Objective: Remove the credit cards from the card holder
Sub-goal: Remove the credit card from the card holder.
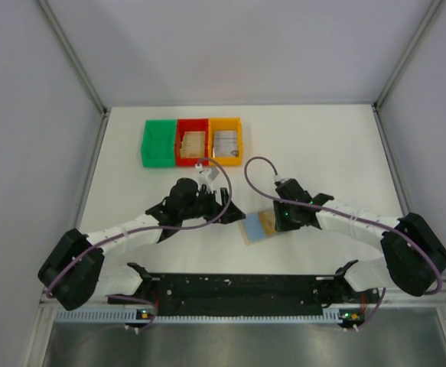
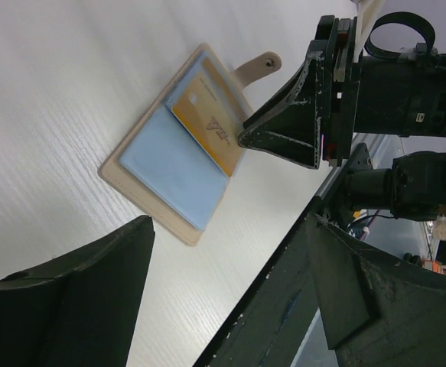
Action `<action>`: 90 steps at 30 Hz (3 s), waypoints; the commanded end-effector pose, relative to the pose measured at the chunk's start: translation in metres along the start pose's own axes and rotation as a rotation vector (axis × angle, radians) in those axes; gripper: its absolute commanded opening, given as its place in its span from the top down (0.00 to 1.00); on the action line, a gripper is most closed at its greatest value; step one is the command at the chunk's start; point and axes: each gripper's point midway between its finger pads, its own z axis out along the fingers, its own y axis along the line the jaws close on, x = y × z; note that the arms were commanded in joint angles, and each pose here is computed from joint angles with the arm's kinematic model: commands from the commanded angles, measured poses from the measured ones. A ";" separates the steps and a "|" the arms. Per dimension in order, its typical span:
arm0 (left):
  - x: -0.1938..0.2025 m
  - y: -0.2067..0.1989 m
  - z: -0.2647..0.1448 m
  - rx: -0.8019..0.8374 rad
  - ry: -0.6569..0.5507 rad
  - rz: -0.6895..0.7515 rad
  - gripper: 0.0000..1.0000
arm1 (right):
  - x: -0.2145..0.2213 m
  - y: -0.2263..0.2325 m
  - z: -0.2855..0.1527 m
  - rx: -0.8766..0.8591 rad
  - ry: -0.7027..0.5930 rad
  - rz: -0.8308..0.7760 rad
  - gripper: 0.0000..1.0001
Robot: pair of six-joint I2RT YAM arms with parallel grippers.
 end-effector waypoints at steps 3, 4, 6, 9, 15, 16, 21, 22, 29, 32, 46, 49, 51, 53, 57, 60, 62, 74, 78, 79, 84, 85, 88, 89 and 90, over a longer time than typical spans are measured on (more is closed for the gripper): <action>-0.015 -0.017 0.006 0.064 -0.028 0.020 0.17 | -0.003 0.020 0.001 -0.064 -0.002 0.012 0.85; -0.013 -0.017 0.007 0.064 -0.024 0.010 0.19 | -0.003 0.024 0.000 -0.090 0.005 0.016 0.86; -0.011 -0.017 0.012 0.071 -0.016 0.003 0.24 | -0.004 0.026 0.000 -0.097 0.001 0.018 0.87; -0.006 -0.019 0.021 0.081 0.010 -0.043 0.32 | -0.003 0.025 0.001 -0.092 0.000 0.021 0.87; -0.001 -0.020 0.051 0.102 0.035 -0.191 0.33 | 0.001 0.024 0.005 -0.095 0.002 0.022 0.87; 0.001 -0.017 0.056 0.098 0.039 -0.219 0.33 | 0.002 0.024 0.005 -0.097 0.005 0.025 0.87; -0.001 -0.008 0.075 0.078 0.021 -0.293 0.30 | 0.001 0.024 0.006 -0.101 -0.001 0.025 0.87; -0.001 -0.006 0.078 0.071 0.019 -0.297 0.30 | 0.001 0.025 0.006 -0.105 -0.004 0.025 0.87; -0.003 0.008 0.102 0.034 0.009 -0.338 0.33 | 0.005 0.025 0.006 -0.117 -0.001 0.025 0.87; -0.001 0.014 0.107 0.022 0.012 -0.345 0.39 | 0.005 0.026 0.007 -0.120 -0.001 0.022 0.87; 0.021 0.014 0.111 0.067 0.058 -0.385 0.60 | 0.006 0.027 0.007 -0.134 -0.007 0.025 0.87; 0.022 0.013 0.109 0.078 0.052 -0.383 0.75 | 0.006 0.028 0.007 -0.138 -0.010 0.031 0.87; 0.025 0.015 0.107 0.077 0.053 -0.385 0.85 | 0.004 0.029 0.005 -0.148 -0.016 0.035 0.87; 0.026 0.015 0.106 0.083 0.047 -0.383 0.94 | 0.002 0.032 0.002 -0.173 -0.026 0.042 0.87; 0.024 0.015 0.099 0.103 0.016 -0.375 1.00 | -0.014 0.040 -0.014 -0.282 -0.094 0.087 0.86; 0.020 0.013 0.090 0.137 -0.020 -0.368 1.00 | -0.026 0.048 -0.031 -0.407 -0.163 0.124 0.77; 0.016 0.009 0.084 0.176 -0.048 -0.365 1.00 | -0.032 0.053 -0.038 -0.477 -0.190 0.143 0.67; -0.005 -0.019 0.054 0.374 -0.163 -0.341 1.00 | -0.044 0.052 -0.038 -0.608 -0.268 0.294 0.50; -0.008 -0.021 0.049 0.391 -0.179 -0.335 1.00 | -0.042 0.056 -0.042 -0.688 -0.289 0.313 0.50; -0.008 -0.021 0.048 0.396 -0.181 -0.335 1.00 | -0.042 0.056 -0.042 -0.695 -0.292 0.319 0.50; -0.011 -0.024 0.043 0.419 -0.193 -0.336 1.00 | -0.042 0.060 -0.046 -0.747 -0.299 0.301 0.53; -0.012 -0.026 0.042 0.429 -0.195 -0.334 1.00 | -0.042 0.061 -0.047 -0.757 -0.299 0.296 0.54; -0.015 -0.031 0.040 0.451 -0.202 -0.327 1.00 | -0.042 0.061 -0.044 -0.755 -0.293 0.305 0.57; -0.015 -0.032 0.039 0.456 -0.205 -0.326 1.00 | -0.041 0.060 -0.042 -0.749 -0.288 0.309 0.59; -0.016 -0.033 0.038 0.458 -0.207 -0.323 1.00 | -0.040 0.059 -0.041 -0.742 -0.283 0.314 0.59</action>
